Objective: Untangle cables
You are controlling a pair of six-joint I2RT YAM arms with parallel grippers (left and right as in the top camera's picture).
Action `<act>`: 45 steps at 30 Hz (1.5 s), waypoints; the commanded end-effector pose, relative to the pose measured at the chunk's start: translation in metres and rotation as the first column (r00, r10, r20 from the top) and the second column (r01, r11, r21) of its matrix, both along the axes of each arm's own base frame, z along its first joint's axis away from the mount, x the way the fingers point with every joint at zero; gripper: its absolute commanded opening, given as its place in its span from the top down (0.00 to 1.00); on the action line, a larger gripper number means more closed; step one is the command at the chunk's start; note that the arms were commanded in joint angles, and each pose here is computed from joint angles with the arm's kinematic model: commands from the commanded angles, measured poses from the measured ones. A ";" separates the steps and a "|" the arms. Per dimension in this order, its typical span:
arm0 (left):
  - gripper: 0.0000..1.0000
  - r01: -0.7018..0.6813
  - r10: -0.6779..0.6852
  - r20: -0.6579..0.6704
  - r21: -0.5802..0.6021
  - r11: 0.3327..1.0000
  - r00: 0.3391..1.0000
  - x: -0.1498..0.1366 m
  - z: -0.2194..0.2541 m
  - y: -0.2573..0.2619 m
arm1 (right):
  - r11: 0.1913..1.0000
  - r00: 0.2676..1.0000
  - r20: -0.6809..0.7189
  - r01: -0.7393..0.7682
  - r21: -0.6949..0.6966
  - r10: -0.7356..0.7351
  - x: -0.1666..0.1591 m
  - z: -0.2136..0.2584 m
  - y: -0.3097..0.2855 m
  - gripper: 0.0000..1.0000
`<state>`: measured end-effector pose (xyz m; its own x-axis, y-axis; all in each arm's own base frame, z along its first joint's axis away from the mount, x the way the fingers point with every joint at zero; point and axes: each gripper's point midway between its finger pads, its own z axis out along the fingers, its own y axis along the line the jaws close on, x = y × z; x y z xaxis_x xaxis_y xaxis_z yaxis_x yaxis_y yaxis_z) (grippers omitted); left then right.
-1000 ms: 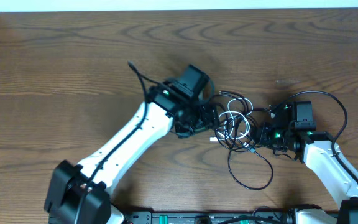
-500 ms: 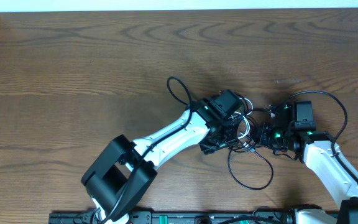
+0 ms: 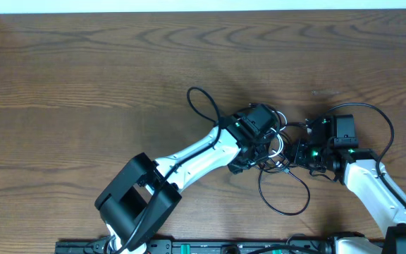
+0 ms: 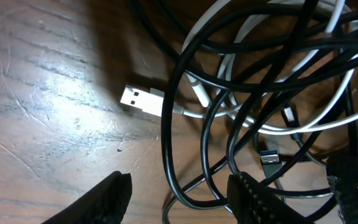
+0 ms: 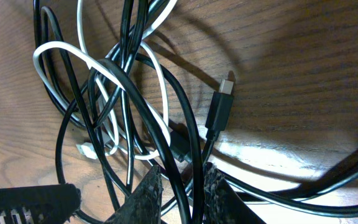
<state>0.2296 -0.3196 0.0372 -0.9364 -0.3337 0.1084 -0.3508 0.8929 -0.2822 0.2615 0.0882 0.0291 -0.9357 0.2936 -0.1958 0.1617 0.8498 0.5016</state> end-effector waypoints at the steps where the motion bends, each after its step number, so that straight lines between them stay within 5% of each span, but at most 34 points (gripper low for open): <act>1: 0.45 -0.043 0.043 0.011 0.036 0.998 0.999 0.002 -0.006 0.004 | 1.000 1.000 -0.010 -0.014 0.001 0.014 -0.004 -0.003 0.002 0.82; 13: 0.63 -0.064 0.067 -0.051 0.053 0.997 0.996 -0.005 -0.030 0.000 | 1.000 1.000 -0.008 -0.008 -0.017 0.007 -0.003 -0.005 -0.001 0.81; 19: 0.92 -0.055 0.057 -0.058 0.039 0.998 0.997 -0.005 -0.028 -0.001 | 0.999 1.000 0.001 -0.025 -0.023 0.025 -0.003 -0.005 -0.001 0.75; 28: 0.93 0.106 -0.108 -0.016 -0.097 0.990 0.994 0.000 0.006 -0.009 | 0.998 0.999 0.014 -0.035 -0.058 0.036 -0.001 -0.006 -0.006 0.69; 37: 0.92 0.271 -0.244 0.171 -0.164 0.948 0.955 0.011 0.054 -0.011 | 0.997 0.999 0.014 -0.028 -0.075 0.029 -0.001 -0.007 -0.008 0.69; 45: 0.93 0.327 -0.271 0.234 -0.253 0.910 0.934 0.013 0.075 -0.026 | 0.999 0.999 -0.030 0.014 0.041 -0.013 -0.004 -0.001 0.006 0.72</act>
<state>0.2456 -0.3379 0.0997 -0.9972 -0.0712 -0.0218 -0.0498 0.8549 -0.5164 0.2622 0.0869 0.0287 -0.9359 0.2862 -0.2054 0.1535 0.8561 0.4934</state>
